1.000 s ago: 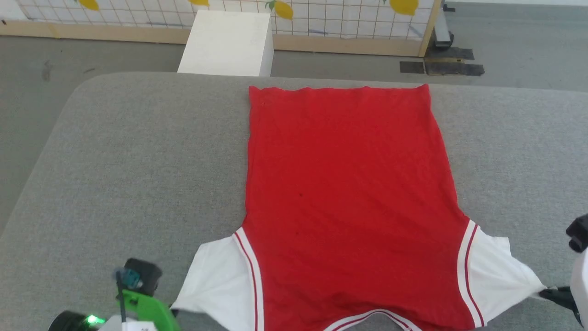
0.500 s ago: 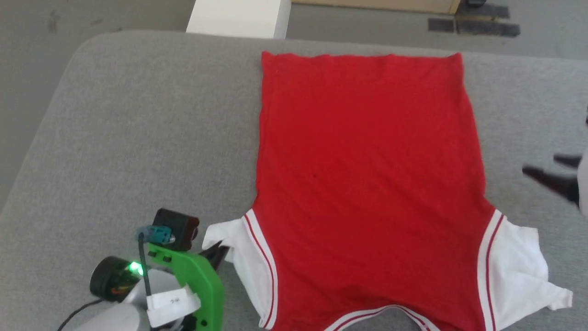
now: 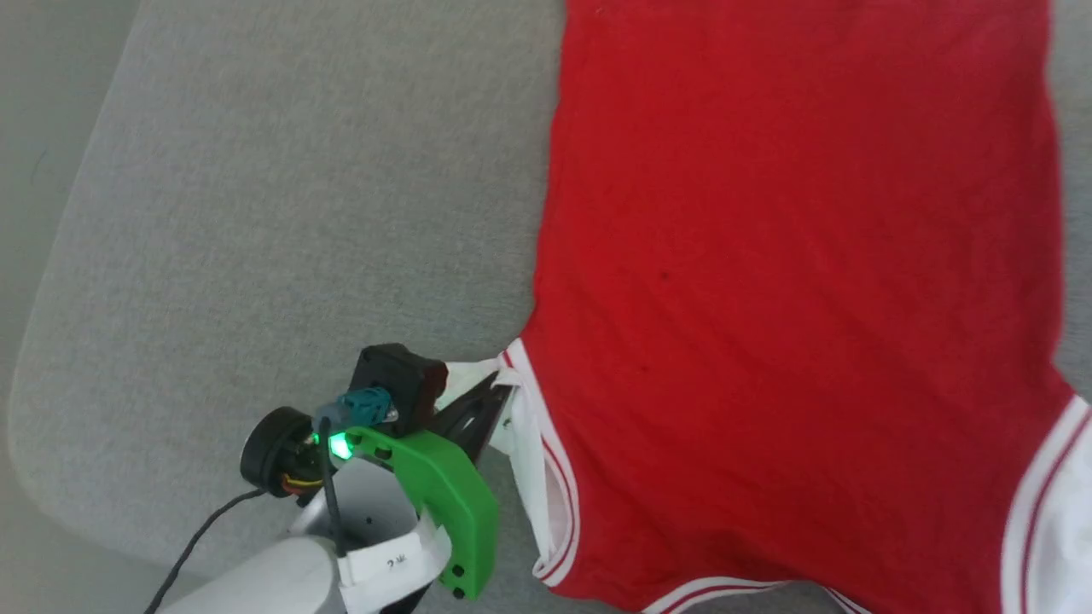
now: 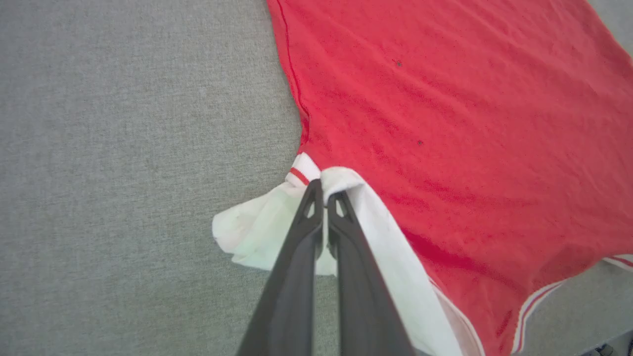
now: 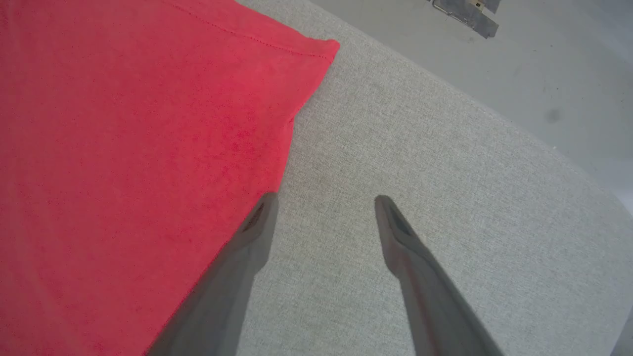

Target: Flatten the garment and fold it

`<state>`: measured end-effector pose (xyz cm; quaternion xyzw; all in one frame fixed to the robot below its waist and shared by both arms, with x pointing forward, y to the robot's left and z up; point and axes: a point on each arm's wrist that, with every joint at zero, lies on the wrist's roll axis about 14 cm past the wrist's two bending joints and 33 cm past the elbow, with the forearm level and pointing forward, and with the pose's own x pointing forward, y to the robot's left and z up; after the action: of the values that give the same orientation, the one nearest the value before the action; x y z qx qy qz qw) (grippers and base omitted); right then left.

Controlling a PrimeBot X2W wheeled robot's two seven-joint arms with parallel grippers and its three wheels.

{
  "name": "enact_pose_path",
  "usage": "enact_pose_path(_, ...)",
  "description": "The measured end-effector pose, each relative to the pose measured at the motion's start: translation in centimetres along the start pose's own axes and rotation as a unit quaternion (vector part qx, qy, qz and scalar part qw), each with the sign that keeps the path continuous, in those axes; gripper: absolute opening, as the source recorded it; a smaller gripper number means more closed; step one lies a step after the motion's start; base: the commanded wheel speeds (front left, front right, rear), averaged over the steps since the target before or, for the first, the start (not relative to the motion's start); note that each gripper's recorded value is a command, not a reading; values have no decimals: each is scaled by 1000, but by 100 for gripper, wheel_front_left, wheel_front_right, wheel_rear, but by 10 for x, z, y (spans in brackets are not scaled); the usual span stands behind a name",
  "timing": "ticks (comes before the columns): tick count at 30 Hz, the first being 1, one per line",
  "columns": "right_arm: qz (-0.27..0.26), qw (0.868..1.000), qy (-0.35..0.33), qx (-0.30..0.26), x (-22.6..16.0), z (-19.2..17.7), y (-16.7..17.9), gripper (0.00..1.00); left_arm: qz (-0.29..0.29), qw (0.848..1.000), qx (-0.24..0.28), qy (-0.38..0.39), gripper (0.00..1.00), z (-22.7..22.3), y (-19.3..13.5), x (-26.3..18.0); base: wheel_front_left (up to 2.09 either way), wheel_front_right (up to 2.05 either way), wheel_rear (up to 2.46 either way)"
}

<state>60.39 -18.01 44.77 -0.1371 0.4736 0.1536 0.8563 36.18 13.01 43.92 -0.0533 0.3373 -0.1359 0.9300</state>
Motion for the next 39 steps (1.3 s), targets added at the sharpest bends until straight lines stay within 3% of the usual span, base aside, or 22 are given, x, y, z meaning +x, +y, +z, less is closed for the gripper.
enact_pose_path(8, -9, 999, 41, -3, 57, 18, 0, 100, 36, 999, -17, 23, 0, -21, 17, 5, 0, 0, 0)
enact_pose_path(15, -7, 997, 75, -28, 105, 12, 15, 100, 64, 996, -33, 43, 0, -34, 29, 6, 0, 0, 0)
enact_pose_path(20, -2, 997, 76, -32, 122, 14, 19, 100, 80, 995, -39, 52, 0, -40, 36, 5, 0, 0, 0)
enact_pose_path(21, -2, 997, 77, -32, 124, 13, 19, 63, 83, 994, -40, 54, 0, -41, 38, 5, 0, 0, 0)
enact_pose_path(22, -1, 996, 77, -32, 126, 13, 20, 0, 85, 994, -40, 55, 0, -42, 39, 4, 0, 0, 0)
enact_pose_path(31, 9, 997, 75, -37, 123, 10, 24, 0, 85, 994, -39, 56, 0, -43, 39, 5, 0, 0, 0)
enact_pose_path(39, 5, 996, 85, -40, 98, -14, 19, 0, 84, 995, -34, 41, 0, -36, 38, -3, 0, 0, 0)
